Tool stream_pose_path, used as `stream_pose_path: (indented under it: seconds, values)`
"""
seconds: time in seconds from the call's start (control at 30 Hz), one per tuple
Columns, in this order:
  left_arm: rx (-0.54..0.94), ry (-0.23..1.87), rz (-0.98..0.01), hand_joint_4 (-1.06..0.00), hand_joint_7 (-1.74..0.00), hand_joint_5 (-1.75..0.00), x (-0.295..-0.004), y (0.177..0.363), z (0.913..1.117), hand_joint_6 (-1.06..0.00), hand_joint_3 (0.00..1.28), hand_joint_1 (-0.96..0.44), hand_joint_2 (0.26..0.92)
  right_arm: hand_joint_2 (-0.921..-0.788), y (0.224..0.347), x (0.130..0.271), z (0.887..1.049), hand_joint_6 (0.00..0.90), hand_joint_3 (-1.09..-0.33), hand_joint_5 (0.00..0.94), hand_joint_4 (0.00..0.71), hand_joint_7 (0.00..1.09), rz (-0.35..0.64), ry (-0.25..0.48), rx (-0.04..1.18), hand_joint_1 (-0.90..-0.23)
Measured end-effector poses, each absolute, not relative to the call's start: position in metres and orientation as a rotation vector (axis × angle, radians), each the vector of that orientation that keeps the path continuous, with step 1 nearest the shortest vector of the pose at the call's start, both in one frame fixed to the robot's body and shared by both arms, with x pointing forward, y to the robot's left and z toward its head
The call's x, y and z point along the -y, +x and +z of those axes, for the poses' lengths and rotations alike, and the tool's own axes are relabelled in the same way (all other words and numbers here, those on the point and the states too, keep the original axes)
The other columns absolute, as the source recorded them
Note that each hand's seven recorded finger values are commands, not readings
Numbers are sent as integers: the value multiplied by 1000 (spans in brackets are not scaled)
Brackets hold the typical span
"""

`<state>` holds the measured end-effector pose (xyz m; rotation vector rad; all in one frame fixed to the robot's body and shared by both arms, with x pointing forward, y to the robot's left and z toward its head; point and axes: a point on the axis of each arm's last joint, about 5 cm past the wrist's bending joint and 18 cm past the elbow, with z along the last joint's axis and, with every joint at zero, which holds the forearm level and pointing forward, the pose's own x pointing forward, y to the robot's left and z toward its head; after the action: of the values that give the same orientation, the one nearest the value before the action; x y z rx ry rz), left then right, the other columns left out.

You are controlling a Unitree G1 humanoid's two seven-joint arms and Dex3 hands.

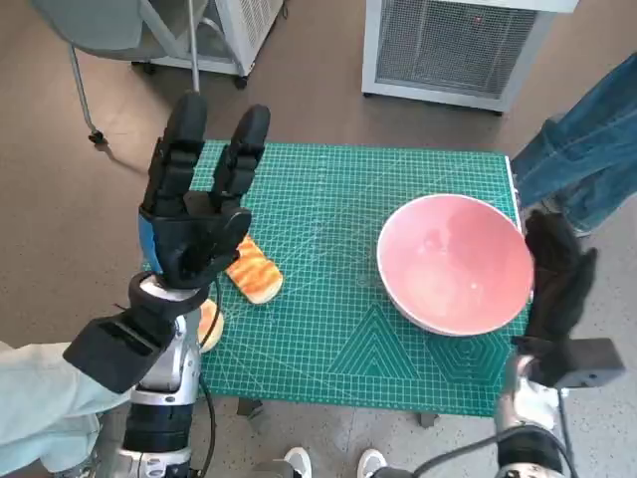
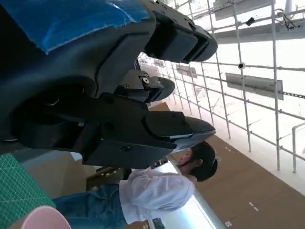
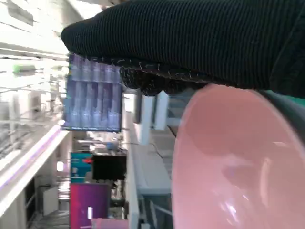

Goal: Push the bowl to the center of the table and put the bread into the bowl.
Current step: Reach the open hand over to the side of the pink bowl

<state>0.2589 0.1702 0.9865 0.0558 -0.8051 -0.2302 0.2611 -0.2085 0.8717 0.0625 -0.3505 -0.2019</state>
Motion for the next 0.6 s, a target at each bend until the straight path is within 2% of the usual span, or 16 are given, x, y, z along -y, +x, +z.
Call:
stream_pose_path:
  seconds: [0.17, 0.33, 0.47, 0.6]
  values:
    - [806, 56, -231, -444, -6, -4, -170, 259, 987, -469, 243, -100, 921, -921, 264, 194, 865, 54, -847, 1, 256, 586, -136, 118, 280, -540]
    - [805, 62, -231, -444, -6, -4, -171, 259, 987, -469, 241, -107, 921, -921, 266, 177, 859, 74, -842, 0, 251, 550, -61, 225, 222, -555]
    - [805, 68, -230, -444, -5, -3, -173, 258, 988, -469, 238, -112, 921, -921, 272, 165, 861, 84, -840, 0, 242, 543, -8, 286, 207, -553]
    - [806, 73, -227, -445, -5, -3, -174, 258, 988, -469, 237, -115, 921, -921, 280, 158, 868, 92, -828, 1, 236, 534, 31, 307, 220, -549]
